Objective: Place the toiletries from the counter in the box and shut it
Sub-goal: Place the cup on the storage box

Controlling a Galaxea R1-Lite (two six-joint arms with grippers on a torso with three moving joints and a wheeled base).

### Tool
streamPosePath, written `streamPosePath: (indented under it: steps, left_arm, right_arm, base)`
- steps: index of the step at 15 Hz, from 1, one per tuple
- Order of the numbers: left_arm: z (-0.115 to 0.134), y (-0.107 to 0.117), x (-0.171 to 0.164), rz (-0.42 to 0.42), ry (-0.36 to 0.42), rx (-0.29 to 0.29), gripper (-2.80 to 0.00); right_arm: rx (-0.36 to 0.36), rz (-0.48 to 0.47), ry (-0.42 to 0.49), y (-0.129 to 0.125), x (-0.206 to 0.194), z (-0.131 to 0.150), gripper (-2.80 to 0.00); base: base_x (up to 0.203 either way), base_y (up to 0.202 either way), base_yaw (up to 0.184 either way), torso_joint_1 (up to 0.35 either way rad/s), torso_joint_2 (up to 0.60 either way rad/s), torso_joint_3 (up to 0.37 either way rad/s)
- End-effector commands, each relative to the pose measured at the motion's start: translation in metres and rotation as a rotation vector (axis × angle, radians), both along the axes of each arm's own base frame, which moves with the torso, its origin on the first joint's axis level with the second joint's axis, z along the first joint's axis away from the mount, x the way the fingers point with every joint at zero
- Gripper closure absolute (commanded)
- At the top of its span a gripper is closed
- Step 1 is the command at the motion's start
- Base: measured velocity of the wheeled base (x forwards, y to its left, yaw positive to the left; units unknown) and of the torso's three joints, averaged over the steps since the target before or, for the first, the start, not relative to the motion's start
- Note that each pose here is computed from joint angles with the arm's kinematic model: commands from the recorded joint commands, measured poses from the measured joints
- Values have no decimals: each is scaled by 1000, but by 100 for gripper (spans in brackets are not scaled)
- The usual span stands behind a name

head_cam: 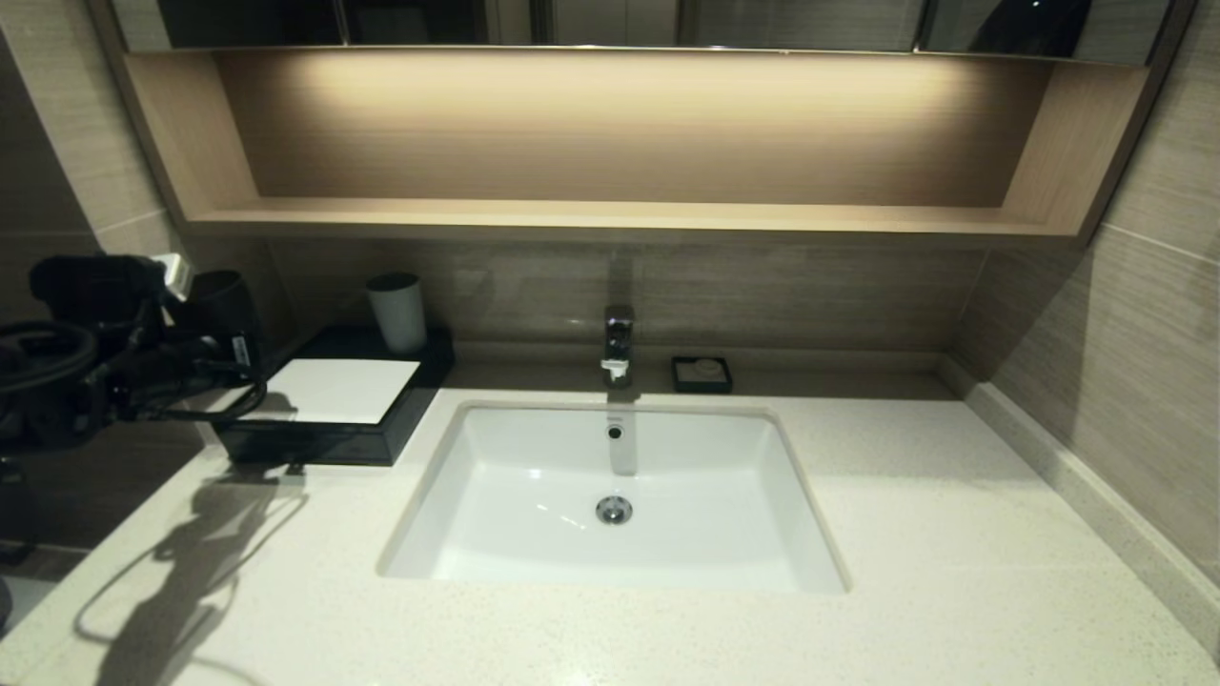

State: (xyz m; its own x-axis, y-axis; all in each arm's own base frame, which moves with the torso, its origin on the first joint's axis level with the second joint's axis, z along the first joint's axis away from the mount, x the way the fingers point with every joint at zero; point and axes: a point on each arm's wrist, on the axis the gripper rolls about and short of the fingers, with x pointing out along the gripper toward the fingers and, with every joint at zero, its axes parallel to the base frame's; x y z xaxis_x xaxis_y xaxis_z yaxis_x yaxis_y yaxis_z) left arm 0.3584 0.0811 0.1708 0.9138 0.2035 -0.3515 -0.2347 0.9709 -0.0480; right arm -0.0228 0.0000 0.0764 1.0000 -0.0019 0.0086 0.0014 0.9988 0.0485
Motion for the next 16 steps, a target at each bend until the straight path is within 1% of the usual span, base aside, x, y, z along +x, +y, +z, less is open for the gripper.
streamPosePath:
  steps: [1, 4, 8, 16]
  left_arm:
    - [-7, 1, 10, -4, 24, -7, 0]
    - [-9, 0, 18, -8, 28, -8, 0]
    - [-16, -9, 26, -35, 39, -10, 0]
    - [-25, -7, 46, -18, 36, -2, 0]
  right_arm:
    - [1, 0, 1, 0, 0, 0, 0]
    - [1, 0, 0, 0, 0, 0, 0]
    - [1, 0, -1, 0, 0, 1, 0]
    - [1, 0, 1, 0, 0, 0, 0]
  base:
    - [0, 0, 0, 0, 0, 0]
    - [0, 0, 0, 0, 0, 0]
    - [0, 0, 0, 0, 0, 0]
    - [0, 0, 0, 0, 0, 0]
